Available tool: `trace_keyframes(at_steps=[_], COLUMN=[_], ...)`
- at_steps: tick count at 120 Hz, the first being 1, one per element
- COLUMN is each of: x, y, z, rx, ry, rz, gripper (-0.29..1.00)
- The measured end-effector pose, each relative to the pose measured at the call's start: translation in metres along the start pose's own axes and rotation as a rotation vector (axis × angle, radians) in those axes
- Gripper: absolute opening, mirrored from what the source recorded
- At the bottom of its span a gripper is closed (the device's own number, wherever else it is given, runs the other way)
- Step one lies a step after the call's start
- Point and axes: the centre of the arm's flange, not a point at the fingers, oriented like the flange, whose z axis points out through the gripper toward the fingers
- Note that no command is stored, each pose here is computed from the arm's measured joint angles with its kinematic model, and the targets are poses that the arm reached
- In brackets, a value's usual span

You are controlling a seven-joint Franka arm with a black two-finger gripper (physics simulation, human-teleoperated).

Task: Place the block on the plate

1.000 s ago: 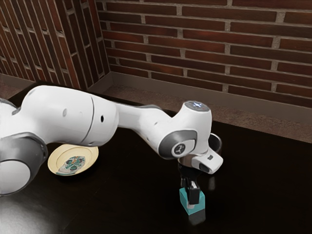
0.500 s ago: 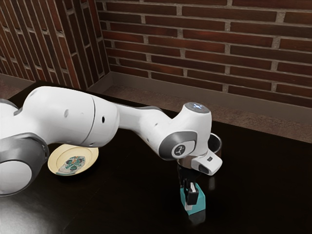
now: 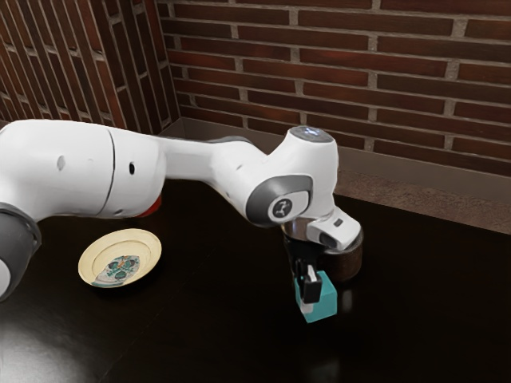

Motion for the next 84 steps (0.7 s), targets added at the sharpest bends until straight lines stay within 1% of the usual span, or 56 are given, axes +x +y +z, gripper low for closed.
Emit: trace_keyframes(at_steps=[27,40,63,84], x=[-0.022,-0.032,-0.065,-0.099], y=[-0.010,-0.022,-0.072,-0.119], z=[-0.060,-0.074,-0.092,-0.098], rx=[0.040,0.051,0.069,0.072], ry=[0.037,0.039,0.038,0.027], rz=[-0.023,-0.045,-0.130,-0.200], gripper=[0.29,0.27,0.25,0.24])
